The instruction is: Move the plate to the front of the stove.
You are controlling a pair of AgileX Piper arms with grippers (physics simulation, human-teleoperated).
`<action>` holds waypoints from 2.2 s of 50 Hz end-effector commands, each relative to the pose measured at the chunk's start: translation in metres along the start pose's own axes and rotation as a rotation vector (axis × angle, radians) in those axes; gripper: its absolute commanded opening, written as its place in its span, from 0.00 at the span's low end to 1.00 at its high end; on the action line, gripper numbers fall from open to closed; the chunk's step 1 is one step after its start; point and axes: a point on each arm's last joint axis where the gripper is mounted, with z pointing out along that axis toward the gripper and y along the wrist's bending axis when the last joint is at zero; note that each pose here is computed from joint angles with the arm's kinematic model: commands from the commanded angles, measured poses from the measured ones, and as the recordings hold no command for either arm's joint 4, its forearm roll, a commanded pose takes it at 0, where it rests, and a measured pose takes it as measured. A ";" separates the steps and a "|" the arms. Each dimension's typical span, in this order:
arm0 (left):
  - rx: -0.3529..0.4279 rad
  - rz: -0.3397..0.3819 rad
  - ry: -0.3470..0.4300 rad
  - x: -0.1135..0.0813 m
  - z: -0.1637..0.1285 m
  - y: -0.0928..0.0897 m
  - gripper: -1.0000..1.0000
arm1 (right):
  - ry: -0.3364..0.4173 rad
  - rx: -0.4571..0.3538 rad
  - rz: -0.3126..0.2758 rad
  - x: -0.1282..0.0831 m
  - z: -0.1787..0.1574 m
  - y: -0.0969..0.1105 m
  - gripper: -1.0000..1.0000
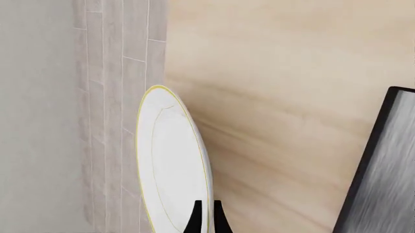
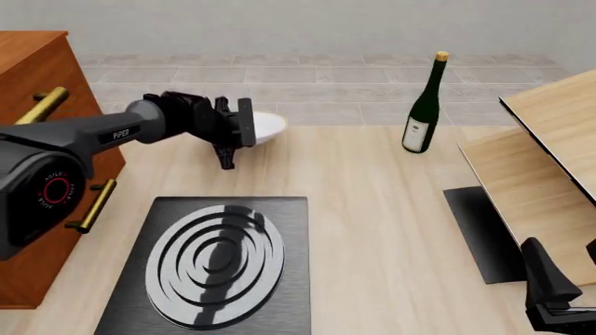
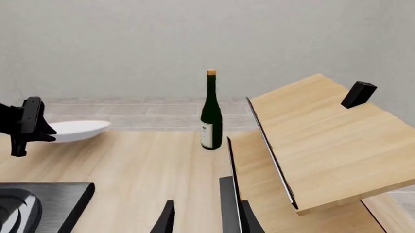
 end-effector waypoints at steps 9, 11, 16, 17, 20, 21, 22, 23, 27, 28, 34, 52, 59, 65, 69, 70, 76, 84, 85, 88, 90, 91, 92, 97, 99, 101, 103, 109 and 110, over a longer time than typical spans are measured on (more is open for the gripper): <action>0.025 0.008 0.005 0.001 0.015 -0.015 0.00 | -0.001 0.000 0.001 0.000 0.000 0.000 1.00; 0.027 0.006 0.004 0.000 0.016 -0.015 0.00 | 0.000 0.000 0.001 0.000 0.000 0.000 1.00; 0.029 0.005 0.007 0.002 0.021 -0.017 0.00 | 0.000 0.000 0.001 0.000 0.000 0.000 1.00; 0.032 0.005 0.009 0.004 0.023 -0.018 0.00 | 0.000 0.000 0.001 0.000 0.000 0.000 1.00; 0.031 0.003 0.010 0.005 0.023 -0.019 0.00 | 0.000 0.000 0.001 0.000 0.000 0.000 1.00; 0.033 0.001 0.011 0.005 0.023 -0.020 0.00 | 0.000 0.000 0.001 0.000 0.000 0.000 1.00; 0.034 0.004 0.012 0.006 0.025 -0.021 0.00 | 0.000 0.000 0.001 0.000 0.000 0.000 1.00; 0.034 0.003 0.012 0.006 0.025 -0.021 0.00 | 0.000 0.000 0.001 0.000 0.000 0.000 1.00; 0.031 0.002 0.016 0.011 0.029 -0.022 0.00 | 0.000 0.000 0.001 0.000 0.000 0.000 1.00; 0.031 0.002 0.017 0.011 0.030 -0.022 0.00 | 0.000 0.000 0.001 0.000 0.000 0.000 1.00; 0.037 0.004 0.021 0.014 0.034 -0.026 0.00 | 0.000 0.000 0.001 0.000 0.000 0.000 1.00; 0.050 0.003 0.025 0.017 0.042 -0.035 0.00 | 0.000 0.001 0.001 0.000 0.000 0.000 1.00; 0.048 0.002 0.025 0.017 0.042 -0.034 0.00 | 0.001 0.001 0.001 0.000 0.000 0.000 1.00; 0.047 0.003 0.028 0.020 0.045 -0.035 0.00 | 0.000 0.001 0.001 0.000 0.000 0.000 1.00; 0.047 0.002 0.030 0.021 0.045 -0.035 0.00 | 0.000 0.002 0.002 0.000 0.000 0.000 1.00; 0.046 0.000 0.030 0.021 0.045 -0.035 0.00 | 0.001 0.002 0.002 0.000 0.000 0.000 1.00; 0.048 0.006 0.030 0.022 0.047 -0.038 0.00 | 0.000 0.001 0.002 0.000 0.000 0.000 1.00; 0.029 0.007 0.030 0.026 0.046 -0.033 0.00 | 0.000 0.001 0.001 0.000 0.000 0.000 1.00; 0.028 0.008 0.031 0.026 0.045 -0.033 0.00 | 0.000 0.001 0.001 0.000 0.000 0.000 1.00; 0.020 0.005 0.031 0.027 0.040 -0.028 1.00 | 0.001 0.001 0.002 0.000 0.000 0.000 1.00; 0.013 0.008 0.033 0.030 0.039 -0.026 1.00 | 0.001 0.001 0.001 0.000 0.000 0.000 1.00; 0.013 0.004 0.032 0.029 0.038 -0.025 1.00 | 0.001 0.001 0.001 0.000 0.000 0.000 1.00; 0.011 0.004 0.033 0.029 0.037 -0.024 1.00 | 0.001 0.001 0.001 0.000 0.000 0.000 1.00; 0.005 0.004 0.034 0.031 0.037 -0.022 1.00 | 0.001 0.001 0.001 0.000 0.000 0.000 1.00; 0.006 0.002 0.034 0.030 0.036 -0.022 1.00 | 0.000 0.001 0.002 0.000 0.000 0.000 1.00; 0.004 0.006 0.036 0.032 0.034 -0.023 1.00 | 0.000 0.001 0.001 0.000 0.000 0.000 1.00; 0.000 0.001 0.034 0.031 0.032 -0.019 1.00 | 0.000 0.001 0.001 0.000 0.000 0.000 1.00; 0.002 0.007 0.034 0.032 0.031 -0.023 1.00 | 0.000 0.001 0.002 0.000 0.000 0.000 1.00; 0.002 0.005 0.032 0.030 0.032 -0.021 1.00 | 0.000 0.001 0.001 0.000 0.000 0.000 1.00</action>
